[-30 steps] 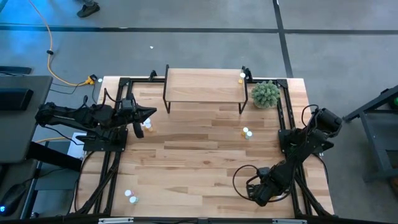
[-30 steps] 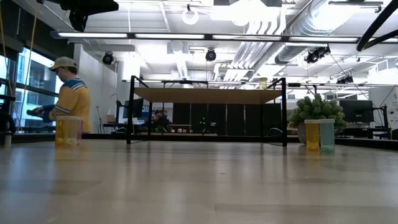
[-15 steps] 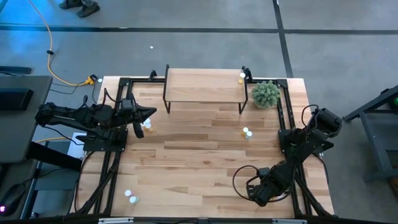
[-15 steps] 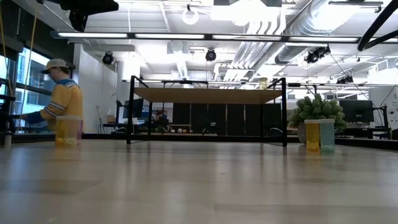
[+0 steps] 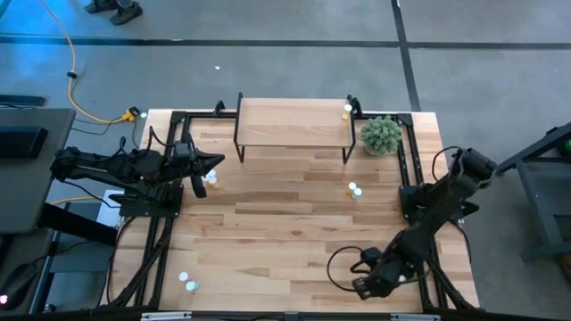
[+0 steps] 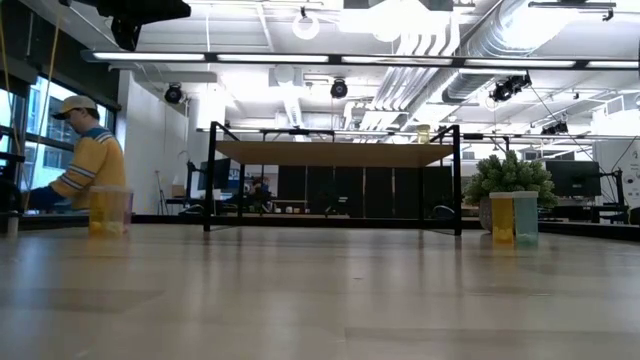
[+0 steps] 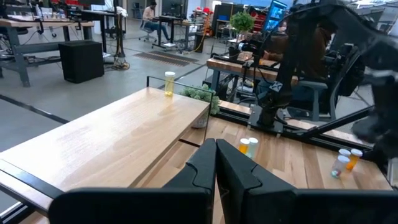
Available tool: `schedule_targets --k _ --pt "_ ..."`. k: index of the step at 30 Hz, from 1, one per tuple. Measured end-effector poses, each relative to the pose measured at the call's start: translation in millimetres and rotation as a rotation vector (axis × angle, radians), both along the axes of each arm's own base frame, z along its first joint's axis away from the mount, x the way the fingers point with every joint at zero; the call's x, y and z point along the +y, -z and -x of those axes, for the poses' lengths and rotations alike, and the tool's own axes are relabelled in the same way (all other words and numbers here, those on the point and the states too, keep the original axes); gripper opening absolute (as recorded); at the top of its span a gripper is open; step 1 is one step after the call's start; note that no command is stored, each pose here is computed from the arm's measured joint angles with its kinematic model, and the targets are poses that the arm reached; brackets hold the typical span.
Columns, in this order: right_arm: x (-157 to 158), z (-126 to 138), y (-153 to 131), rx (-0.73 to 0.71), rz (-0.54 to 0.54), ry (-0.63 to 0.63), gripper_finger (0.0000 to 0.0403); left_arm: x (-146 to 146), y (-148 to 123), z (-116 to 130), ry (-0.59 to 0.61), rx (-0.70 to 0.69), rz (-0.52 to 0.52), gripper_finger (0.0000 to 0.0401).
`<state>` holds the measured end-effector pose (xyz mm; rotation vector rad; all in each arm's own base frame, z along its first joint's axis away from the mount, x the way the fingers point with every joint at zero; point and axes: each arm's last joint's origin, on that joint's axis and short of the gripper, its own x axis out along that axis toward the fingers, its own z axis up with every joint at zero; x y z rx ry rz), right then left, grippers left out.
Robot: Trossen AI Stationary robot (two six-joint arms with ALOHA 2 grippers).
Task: Pick and place medicine bottles onto shelf by color
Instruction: Put the bottom yellow pill bottle on the shelf aligned with the other yellow pill bottle
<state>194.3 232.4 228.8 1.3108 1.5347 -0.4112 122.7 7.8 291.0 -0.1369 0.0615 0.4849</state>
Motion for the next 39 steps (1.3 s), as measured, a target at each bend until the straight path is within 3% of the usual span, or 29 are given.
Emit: schedule_targets --k 3,8,13,16,22,27,32,39 --pt "-11 -3 -30 -0.187 -0.006 -0.047 0.01 0 0 0 0.001 0.007 -0.014 0.0" --pt "-50 -19 -81 -0.538 0.09 -0.012 0.0099 0 0 0 0.002 0.009 -0.016 0.0" --pt "-106 -43 -133 -0.846 0.352 0.022 0.0099 0 0 0 0.005 0.008 -0.016 0.0" --pt "-137 -52 -163 -0.92 0.524 -0.033 0.0099 0 0 0 0.005 0.008 -0.015 0.0" --pt "-194 -55 -206 -0.77 0.811 -0.126 0.0099 0 0 0 0.005 0.007 -0.013 0.0" --pt "-239 -53 -228 -0.529 0.943 -0.043 0.0099 0 0 0 0.004 0.007 -0.013 0.0" --pt "-282 -57 -222 -0.279 0.935 0.073 0.0099 0 0 0 0.004 0.007 -0.014 0.0" --pt "-339 -78 -191 -0.155 0.799 0.106 0.0099 0 0 0 0.002 0.007 -0.015 0.0"
